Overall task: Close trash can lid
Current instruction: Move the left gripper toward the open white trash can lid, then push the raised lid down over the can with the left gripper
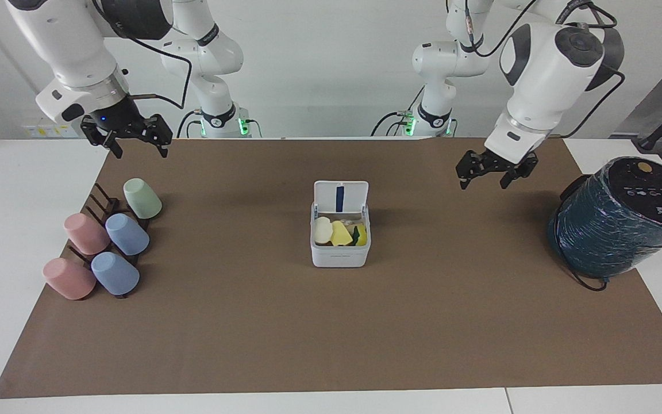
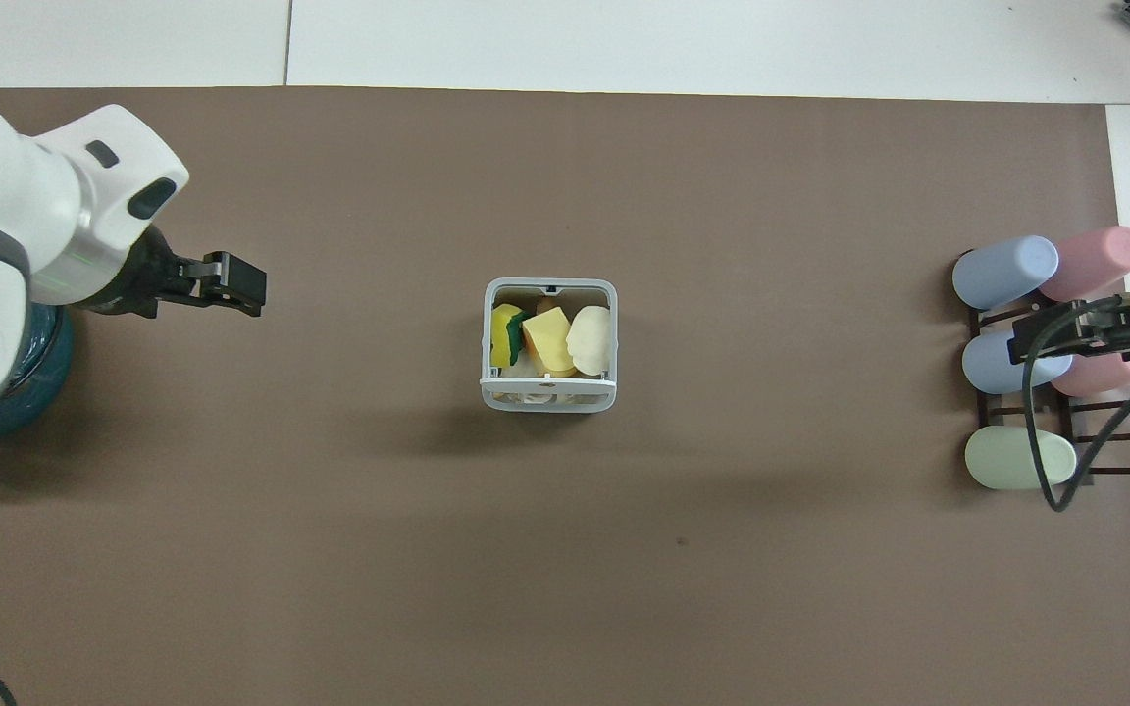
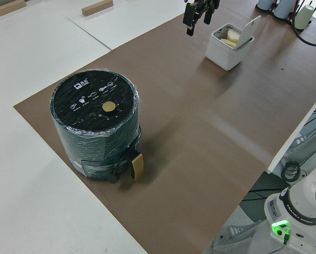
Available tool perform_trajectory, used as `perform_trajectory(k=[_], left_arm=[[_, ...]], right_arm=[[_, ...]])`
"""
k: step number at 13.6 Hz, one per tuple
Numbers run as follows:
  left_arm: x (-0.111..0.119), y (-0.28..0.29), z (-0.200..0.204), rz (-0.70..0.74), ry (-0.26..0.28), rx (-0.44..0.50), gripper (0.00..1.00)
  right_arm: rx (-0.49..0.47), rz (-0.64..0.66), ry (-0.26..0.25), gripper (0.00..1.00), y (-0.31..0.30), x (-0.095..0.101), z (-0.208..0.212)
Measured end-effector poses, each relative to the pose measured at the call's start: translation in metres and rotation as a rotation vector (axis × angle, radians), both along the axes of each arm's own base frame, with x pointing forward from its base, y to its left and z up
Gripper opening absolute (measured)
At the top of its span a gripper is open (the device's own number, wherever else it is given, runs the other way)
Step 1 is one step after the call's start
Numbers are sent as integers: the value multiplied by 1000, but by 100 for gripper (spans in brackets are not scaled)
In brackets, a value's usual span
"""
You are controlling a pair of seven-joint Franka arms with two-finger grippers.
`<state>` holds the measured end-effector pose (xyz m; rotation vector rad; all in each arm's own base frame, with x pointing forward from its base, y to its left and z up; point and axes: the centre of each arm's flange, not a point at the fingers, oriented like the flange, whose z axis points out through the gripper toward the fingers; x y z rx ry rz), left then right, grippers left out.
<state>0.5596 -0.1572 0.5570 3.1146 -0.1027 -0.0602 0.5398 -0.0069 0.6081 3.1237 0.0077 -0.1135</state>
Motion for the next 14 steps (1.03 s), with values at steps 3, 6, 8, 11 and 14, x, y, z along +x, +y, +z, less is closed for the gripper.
perform_trajectory(k=[3,6,8,11,14], left_arm=[[-30,-59,-7,-27,20,13,67],[-61,-106,-12,-75,30,24,26],[-78,-131,-16,-105,27,6,2],[-98,-157,-26,-112,3,-39,1],[-114,-184,-40,-86,-48,-75,1]], right_arm=[[0,0,0,100,0,0,0],[0,0,0,100,0,0,0],[0,0,0,100,0,0,0],[0,0,0,100,0,0,0],[0,0,0,100,0,0,0]])
